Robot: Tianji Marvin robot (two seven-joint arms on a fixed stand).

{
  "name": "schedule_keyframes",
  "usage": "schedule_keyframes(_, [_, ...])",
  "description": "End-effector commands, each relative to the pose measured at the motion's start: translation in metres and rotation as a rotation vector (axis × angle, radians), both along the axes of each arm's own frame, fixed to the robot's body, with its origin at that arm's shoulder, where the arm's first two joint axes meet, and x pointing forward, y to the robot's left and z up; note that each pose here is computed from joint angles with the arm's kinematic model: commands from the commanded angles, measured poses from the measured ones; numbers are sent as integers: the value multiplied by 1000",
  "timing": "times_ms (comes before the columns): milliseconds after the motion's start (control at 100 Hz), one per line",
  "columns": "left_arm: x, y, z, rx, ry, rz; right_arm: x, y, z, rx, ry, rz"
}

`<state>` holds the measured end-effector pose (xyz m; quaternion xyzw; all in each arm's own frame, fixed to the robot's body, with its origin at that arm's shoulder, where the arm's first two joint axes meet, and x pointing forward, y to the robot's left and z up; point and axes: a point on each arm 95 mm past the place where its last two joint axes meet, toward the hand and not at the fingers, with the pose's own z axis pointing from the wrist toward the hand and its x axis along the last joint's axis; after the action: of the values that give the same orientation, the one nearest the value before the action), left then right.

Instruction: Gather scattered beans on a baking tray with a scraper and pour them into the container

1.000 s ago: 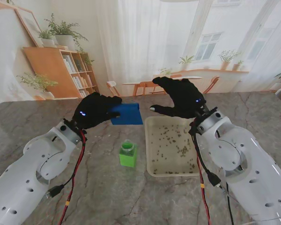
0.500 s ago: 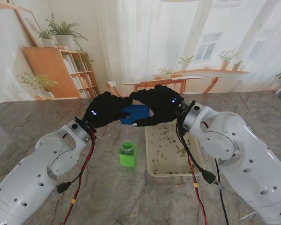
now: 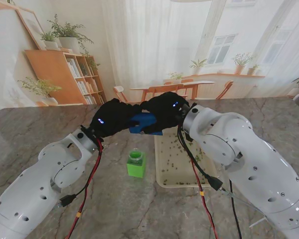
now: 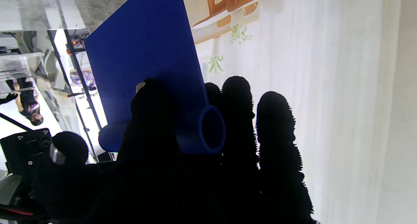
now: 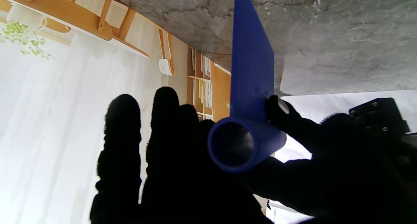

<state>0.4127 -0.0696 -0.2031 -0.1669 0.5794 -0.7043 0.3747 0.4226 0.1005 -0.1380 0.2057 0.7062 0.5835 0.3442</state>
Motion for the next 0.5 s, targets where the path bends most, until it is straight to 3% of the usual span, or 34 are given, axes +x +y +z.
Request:
schedule_keyframes(0, [-4,-7,2,-18,-4,-21,7,1,1,-8,10,5])
schedule_keyframes(490, [-8,-19,5,-42,-36,-62,24,23,1,-93,117,73])
